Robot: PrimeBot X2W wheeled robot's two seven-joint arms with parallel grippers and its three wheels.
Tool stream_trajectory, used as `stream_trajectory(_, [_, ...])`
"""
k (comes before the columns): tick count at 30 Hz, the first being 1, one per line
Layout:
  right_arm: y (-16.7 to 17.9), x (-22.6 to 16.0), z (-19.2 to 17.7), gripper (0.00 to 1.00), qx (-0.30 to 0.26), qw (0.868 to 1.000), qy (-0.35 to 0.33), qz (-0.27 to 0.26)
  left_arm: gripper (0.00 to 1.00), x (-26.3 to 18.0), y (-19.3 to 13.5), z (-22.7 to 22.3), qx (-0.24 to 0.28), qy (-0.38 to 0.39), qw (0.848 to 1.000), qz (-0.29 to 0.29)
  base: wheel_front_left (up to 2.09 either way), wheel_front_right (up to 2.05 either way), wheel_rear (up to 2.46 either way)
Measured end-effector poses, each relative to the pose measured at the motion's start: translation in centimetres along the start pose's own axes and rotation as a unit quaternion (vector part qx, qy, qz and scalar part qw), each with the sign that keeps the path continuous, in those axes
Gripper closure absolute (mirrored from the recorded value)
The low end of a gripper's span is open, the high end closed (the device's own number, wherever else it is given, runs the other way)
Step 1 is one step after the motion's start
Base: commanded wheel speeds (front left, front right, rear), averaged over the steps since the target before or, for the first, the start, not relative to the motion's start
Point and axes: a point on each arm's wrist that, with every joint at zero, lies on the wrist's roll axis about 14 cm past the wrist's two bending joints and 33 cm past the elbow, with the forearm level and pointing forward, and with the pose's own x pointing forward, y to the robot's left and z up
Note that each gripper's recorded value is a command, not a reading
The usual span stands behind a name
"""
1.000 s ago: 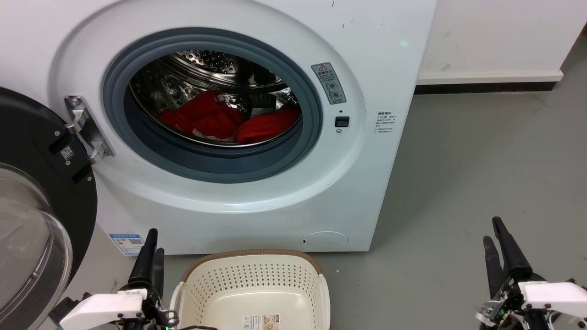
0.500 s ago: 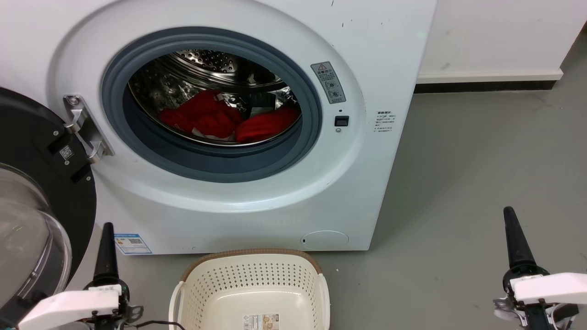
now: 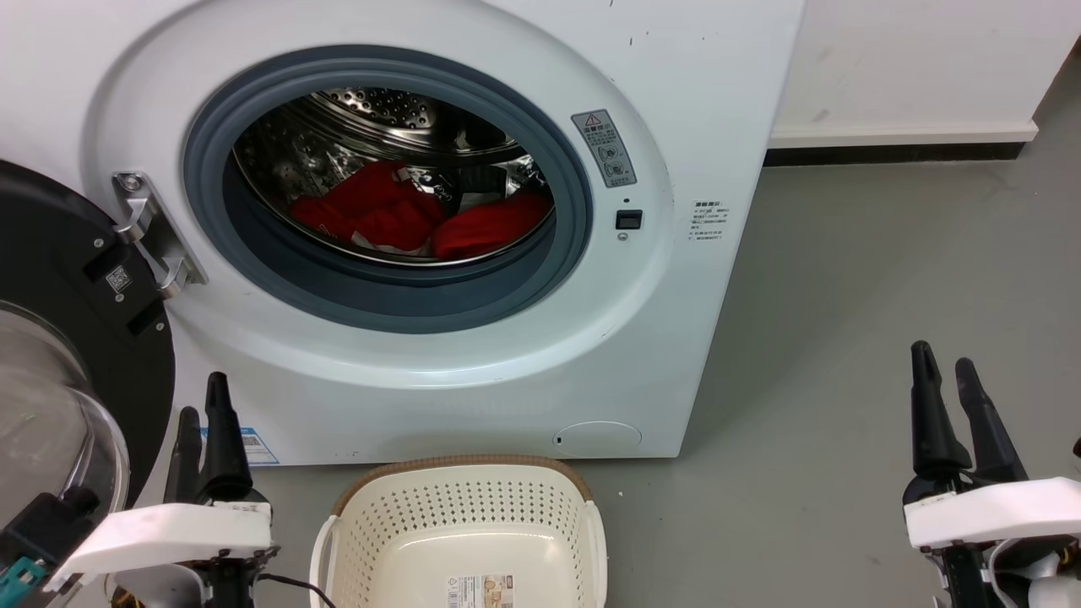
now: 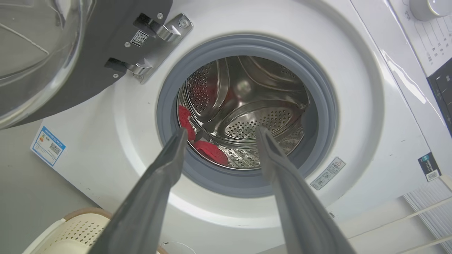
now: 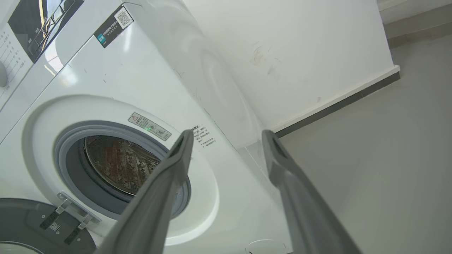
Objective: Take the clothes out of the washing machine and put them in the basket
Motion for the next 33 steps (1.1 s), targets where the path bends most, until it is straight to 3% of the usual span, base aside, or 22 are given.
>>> stream_trajectory(11, [1.7,-0.2,0.3,0.00,-0.130,0.991,-0.011,0.033,0.00,-0.3,-2.6,-0.1,0.115,-0.019,0.993,-0.027,0.00,0.00,0.00])
stream_trajectory(33, [2.6,-0.8,0.7,0.00,-0.286,0.956,-0.026,0.056,0.00,-1.6,-4.9,-2.6,0.258,-0.013,0.962,-0.088,0.00,0.00,0.00])
